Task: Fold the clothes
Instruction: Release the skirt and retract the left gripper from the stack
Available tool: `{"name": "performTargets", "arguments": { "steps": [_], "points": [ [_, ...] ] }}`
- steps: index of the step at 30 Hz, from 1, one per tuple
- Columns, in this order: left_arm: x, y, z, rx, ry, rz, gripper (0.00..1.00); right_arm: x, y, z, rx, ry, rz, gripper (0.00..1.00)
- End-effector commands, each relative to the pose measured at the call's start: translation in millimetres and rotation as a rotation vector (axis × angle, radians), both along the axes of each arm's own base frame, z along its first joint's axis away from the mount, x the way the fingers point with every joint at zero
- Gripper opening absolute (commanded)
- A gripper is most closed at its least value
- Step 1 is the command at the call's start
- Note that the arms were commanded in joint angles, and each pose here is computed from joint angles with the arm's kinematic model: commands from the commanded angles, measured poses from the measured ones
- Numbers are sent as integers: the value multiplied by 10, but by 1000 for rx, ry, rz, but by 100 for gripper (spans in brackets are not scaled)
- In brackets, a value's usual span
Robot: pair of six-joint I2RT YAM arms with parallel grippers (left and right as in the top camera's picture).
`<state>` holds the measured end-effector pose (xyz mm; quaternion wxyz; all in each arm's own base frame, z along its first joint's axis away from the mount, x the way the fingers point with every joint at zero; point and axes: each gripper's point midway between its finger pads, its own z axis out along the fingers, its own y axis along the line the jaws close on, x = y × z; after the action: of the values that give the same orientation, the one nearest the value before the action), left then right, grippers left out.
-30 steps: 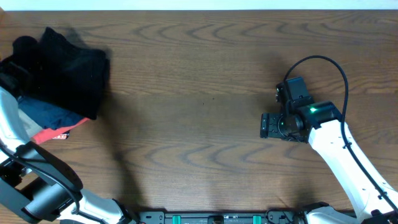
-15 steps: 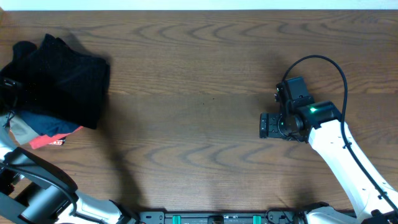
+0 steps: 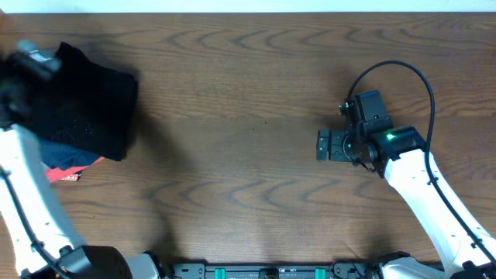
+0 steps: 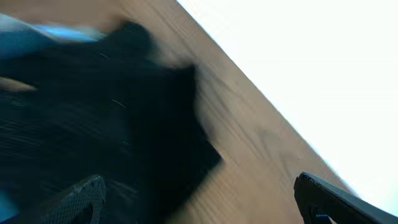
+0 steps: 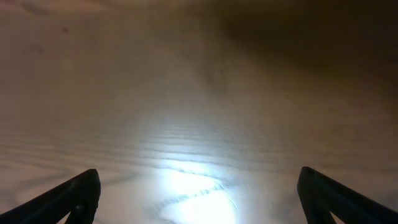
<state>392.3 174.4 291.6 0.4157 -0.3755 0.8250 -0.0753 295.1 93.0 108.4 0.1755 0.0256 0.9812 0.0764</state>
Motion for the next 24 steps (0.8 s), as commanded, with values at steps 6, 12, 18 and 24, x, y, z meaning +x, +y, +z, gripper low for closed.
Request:
{"name": "performTargets", "arguments": {
  "steps": [6,12,18,24],
  "points": [
    [92,-1549,-528,12,242,-467,98,281,-173,176,101,-92,-37,99],
    [-619,-2014,-961,55,612,-617,98,144,-569,80,79,-9,-141,99],
    [-1256,-1972,-1034,40,861,-620,98,-256,-744,-50,60,165,-203,99],
    [-1528,-1955,-891,70,739,-614,98,-360,-749,152,62,110,-203,99]
  ]
}}
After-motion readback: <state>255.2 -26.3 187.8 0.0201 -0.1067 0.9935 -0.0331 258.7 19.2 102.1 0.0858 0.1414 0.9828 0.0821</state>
